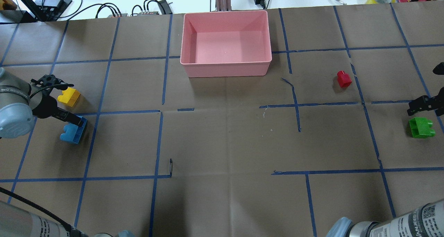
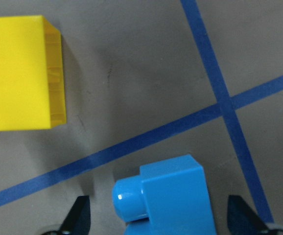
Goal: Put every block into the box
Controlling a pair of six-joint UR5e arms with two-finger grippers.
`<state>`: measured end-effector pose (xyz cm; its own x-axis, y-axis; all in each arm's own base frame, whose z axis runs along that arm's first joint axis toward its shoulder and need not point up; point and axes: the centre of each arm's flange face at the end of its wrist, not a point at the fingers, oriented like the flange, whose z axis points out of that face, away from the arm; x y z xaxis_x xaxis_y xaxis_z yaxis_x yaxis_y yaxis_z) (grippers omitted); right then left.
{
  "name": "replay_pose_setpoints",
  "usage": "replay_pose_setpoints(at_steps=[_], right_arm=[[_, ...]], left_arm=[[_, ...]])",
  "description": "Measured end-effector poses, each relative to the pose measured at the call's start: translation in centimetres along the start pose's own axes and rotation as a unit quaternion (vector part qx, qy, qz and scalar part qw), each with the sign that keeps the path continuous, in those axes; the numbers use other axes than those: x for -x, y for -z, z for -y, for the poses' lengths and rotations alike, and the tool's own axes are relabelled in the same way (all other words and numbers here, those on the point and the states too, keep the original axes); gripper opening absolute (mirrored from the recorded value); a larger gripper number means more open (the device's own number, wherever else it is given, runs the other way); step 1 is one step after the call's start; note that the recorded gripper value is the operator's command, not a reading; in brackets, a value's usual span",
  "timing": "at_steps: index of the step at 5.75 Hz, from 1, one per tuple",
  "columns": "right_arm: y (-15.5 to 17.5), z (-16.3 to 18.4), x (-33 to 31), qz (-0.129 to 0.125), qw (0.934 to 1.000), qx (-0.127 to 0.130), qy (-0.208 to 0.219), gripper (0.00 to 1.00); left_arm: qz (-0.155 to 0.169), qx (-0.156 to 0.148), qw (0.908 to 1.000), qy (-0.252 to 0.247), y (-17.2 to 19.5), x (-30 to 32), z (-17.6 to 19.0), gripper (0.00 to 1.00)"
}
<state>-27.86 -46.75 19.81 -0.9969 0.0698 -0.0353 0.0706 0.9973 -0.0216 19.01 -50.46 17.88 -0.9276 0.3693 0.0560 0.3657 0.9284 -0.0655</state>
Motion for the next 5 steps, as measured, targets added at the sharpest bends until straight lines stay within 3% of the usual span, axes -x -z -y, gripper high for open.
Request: replay_pose_setpoints(at_steps=[2,5], right_arm=[[-0.4,-0.5,-0.5,0.001,1.0000,0.001,-0.005,0.99],[-1.3,-1.0,-0.3,0.001,0.9999,0.012,-0.006,0.99]], left_arm=[[-0.001,0.002,0.9999,0.010,-0.1,0.0,-0.1,0.87],[-0.001,0.002,0.9999,0.014,-0.1,0.0,-0.1,0.51]])
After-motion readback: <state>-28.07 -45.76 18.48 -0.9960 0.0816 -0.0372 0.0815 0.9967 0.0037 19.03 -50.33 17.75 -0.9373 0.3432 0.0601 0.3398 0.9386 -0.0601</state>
